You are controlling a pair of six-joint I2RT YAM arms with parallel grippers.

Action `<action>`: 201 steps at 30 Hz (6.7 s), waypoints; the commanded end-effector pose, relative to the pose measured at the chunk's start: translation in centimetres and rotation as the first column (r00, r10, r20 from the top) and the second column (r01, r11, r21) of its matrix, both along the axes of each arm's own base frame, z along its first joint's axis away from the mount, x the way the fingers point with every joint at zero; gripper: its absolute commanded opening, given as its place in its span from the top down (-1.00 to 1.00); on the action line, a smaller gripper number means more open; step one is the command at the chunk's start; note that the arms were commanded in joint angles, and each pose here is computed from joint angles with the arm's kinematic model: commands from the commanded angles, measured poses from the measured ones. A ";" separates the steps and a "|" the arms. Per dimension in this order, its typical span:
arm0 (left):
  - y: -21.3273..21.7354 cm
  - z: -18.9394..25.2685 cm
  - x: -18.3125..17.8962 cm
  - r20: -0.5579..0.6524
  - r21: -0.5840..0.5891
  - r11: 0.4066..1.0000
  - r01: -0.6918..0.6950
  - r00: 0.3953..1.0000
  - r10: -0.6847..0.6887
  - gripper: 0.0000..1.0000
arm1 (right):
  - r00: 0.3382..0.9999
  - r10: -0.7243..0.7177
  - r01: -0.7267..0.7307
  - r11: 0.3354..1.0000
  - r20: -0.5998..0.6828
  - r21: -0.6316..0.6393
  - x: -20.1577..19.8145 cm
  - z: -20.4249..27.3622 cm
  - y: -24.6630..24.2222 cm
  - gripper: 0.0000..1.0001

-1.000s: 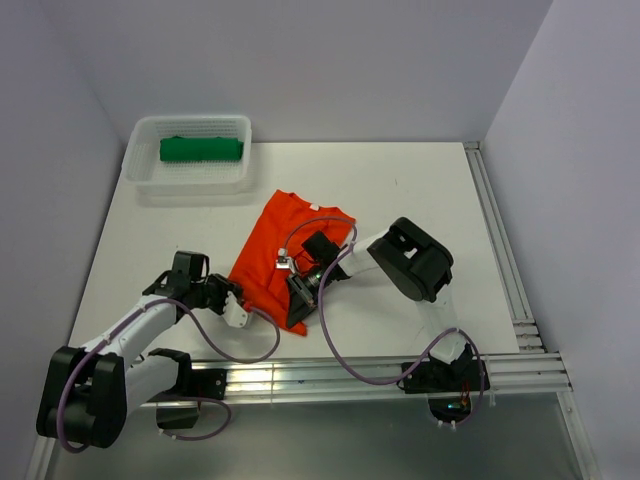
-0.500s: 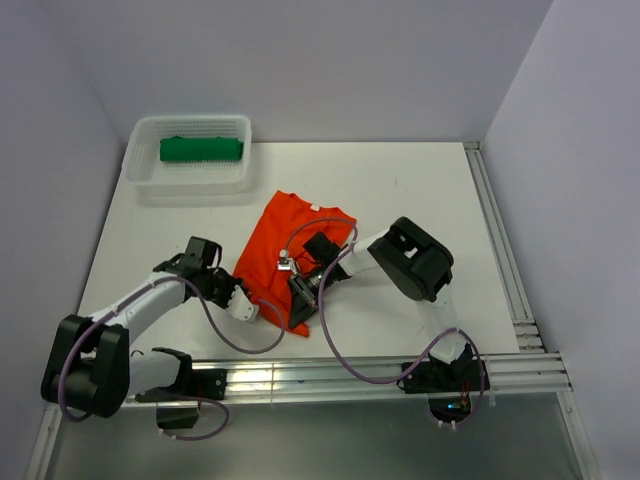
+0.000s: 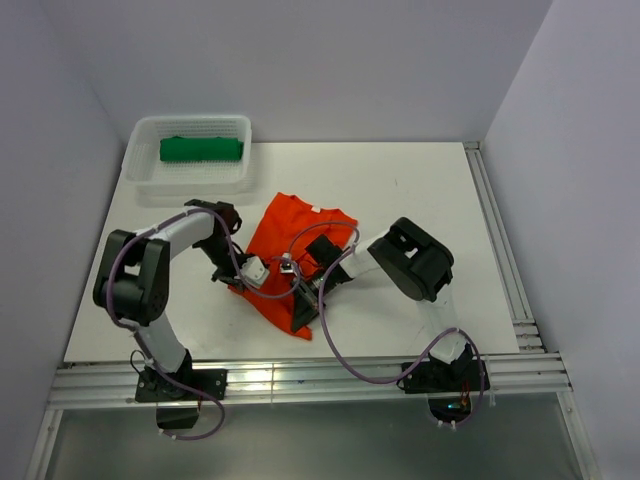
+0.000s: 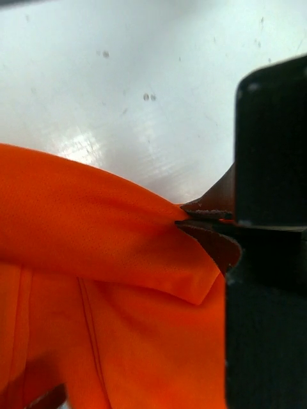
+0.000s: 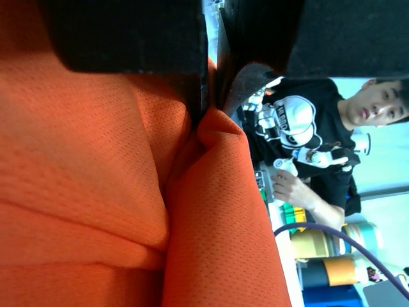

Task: Roll the t-shirts
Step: Roll the tshirt

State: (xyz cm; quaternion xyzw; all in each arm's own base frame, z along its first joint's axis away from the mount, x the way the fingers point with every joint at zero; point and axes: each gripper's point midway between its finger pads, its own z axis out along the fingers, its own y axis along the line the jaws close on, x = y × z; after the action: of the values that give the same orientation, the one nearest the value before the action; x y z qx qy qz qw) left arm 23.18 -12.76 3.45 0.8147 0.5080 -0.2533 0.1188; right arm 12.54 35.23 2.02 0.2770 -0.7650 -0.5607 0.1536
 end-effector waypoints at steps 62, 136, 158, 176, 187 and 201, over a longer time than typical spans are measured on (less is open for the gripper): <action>0.4 -2.0 -1.5 -0.298 0.184 0.978 0.101 0.953 -0.043 0.99 | -0.261 0.396 0.528 0.822 0.880 -0.213 1.7 4.9 -3.0 -0.68; 3.5 1.2 3.7 -0.129 0.164 0.985 -0.055 0.989 0.077 0.99 | 0.967 0.093 -0.101 0.995 0.237 0.021 -4.9 -0.3 0.9 1.00; 2.3 5.6 6.7 0.117 -0.059 0.990 -0.130 0.984 0.136 0.44 | 0.996 0.020 -0.023 0.999 0.083 0.040 -5.7 -1.1 0.9 1.00; 3.4 7.0 3.6 0.618 -0.197 0.980 0.005 0.777 0.120 0.21 | 0.979 -0.165 0.180 0.976 -0.122 0.120 -1.0 0.4 1.3 1.00; 2.8 5.8 2.0 0.643 -0.199 0.975 0.101 0.764 0.052 -0.09 | 0.951 -0.219 0.259 0.950 -0.218 0.173 1.8 1.7 1.4 1.00; 1.2 3.2 4.8 0.753 -0.247 0.961 0.120 0.648 0.113 -0.17 | 0.948 -0.203 0.258 0.941 -0.245 0.220 1.8 2.9 1.4 1.00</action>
State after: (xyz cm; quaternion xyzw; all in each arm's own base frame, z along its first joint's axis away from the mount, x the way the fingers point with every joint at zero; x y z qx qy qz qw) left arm 25.24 -10.10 4.30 0.8352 0.4008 -0.0009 0.3766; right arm 13.96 36.86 4.68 0.1407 -0.7082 -0.6749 0.1522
